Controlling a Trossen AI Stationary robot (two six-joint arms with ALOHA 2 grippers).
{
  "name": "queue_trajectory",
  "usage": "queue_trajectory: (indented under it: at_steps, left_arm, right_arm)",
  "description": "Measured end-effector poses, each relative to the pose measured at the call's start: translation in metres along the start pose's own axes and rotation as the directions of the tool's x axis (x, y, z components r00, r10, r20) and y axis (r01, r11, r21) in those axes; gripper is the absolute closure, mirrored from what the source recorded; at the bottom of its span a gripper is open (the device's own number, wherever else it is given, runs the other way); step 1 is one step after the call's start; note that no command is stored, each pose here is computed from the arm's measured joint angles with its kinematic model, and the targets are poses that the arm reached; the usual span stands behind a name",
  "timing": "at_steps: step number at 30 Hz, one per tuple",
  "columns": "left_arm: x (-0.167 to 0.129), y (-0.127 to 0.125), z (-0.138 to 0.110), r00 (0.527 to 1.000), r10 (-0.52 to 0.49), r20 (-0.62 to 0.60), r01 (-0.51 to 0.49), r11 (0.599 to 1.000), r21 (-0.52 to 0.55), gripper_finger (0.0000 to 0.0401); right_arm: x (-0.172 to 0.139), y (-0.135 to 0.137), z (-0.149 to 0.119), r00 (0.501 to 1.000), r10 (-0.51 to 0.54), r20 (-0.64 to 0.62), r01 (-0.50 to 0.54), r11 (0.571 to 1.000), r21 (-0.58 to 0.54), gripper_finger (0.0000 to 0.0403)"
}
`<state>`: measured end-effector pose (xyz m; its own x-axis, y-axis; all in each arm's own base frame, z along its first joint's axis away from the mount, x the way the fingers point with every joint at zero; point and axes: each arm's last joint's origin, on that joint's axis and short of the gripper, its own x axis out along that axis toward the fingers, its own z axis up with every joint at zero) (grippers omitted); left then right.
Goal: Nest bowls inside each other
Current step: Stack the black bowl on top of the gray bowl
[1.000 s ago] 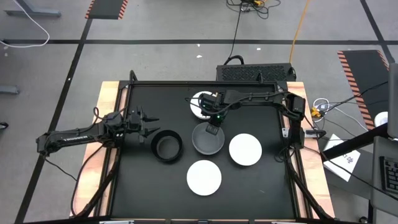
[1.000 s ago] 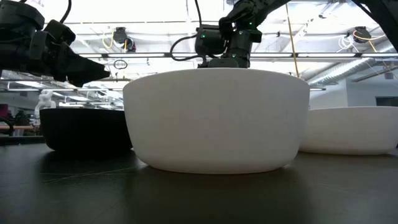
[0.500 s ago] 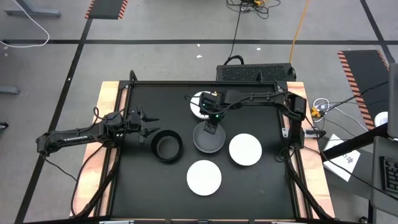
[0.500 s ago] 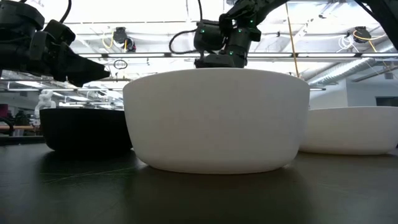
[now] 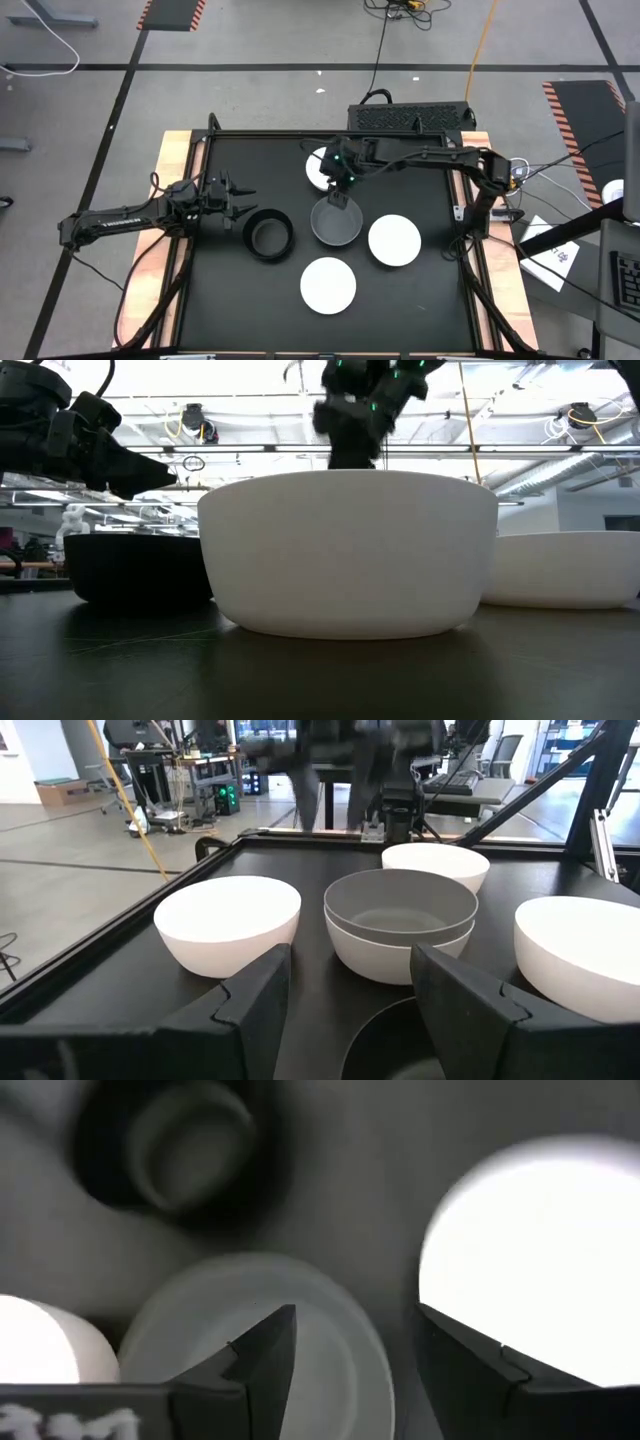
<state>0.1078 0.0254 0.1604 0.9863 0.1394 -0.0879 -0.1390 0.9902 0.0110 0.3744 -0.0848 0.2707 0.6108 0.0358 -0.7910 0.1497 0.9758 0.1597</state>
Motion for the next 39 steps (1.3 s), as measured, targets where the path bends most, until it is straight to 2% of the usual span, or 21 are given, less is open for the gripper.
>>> queue_trajectory:
  at_steps: [4,7,10,11,16,24,27,32,36,39]
  left_arm:
    - [0.0,0.0,0.0,1.0,0.0,0.001,0.0,1.0,-0.002,0.019]
    - [0.0,0.0,0.001,1.0,0.0,0.007,0.0,1.0,-0.007,0.019]
    - [0.0,0.0,0.001,1.0,0.0,0.015,0.0,1.0,-0.007,0.019]
    - [0.0,0.0,0.002,1.0,0.0,0.02,0.0,1.0,-0.007,0.019]
    - [0.0,0.0,0.004,0.999,0.0,0.039,0.0,1.0,-0.004,0.019]
    - [0.0,0.0,0.004,0.999,-0.001,0.04,0.001,1.0,0.001,0.019]
    - [0.0,0.0,0.004,0.999,-0.008,0.042,0.008,1.0,0.005,0.019]
    - [0.0,0.0,0.006,0.998,-0.009,0.059,0.008,1.0,0.007,0.019]
    - [0.0,0.0,0.006,0.998,-0.008,0.064,0.008,1.0,0.009,0.019]
    - [0.0,0.0,0.008,0.997,-0.008,0.078,0.007,1.0,0.011,0.019]
  right_arm:
    - [-0.013,0.018,0.012,0.989,0.013,0.149,0.005,0.993,-0.115,0.025]
    - [-0.025,0.027,0.012,0.984,0.023,0.178,0.015,0.978,-0.207,0.0308]
    - [-0.045,0.037,0.011,0.979,0.04,0.202,0.014,0.966,-0.26,0.0378]
    - [-0.051,0.04,0.01,0.975,0.049,0.218,0.013,0.962,-0.273,0.039]
    - [-0.075,0.046,-0.011,0.954,0.072,0.29,0.007,0.964,-0.265,0.0397]
    - [-0.104,0.035,-0.097,0.898,0.082,0.432,-0.011,0.986,-0.165,0.0402]
    - [-0.12,0.034,-0.134,0.835,0.098,0.542,-0.007,0.986,-0.167,0.0402]
    - [-0.135,0.03,-0.191,0.691,0.104,0.715,-0.04,0.994,-0.105,0.0403]
    - [-0.134,0.025,-0.226,0.647,0.061,0.76,-0.034,0.998,-0.052,0.0403]
    - [-0.13,0.023,-0.241,0.627,0.066,0.777,-0.048,0.998,-0.046,0.0403]
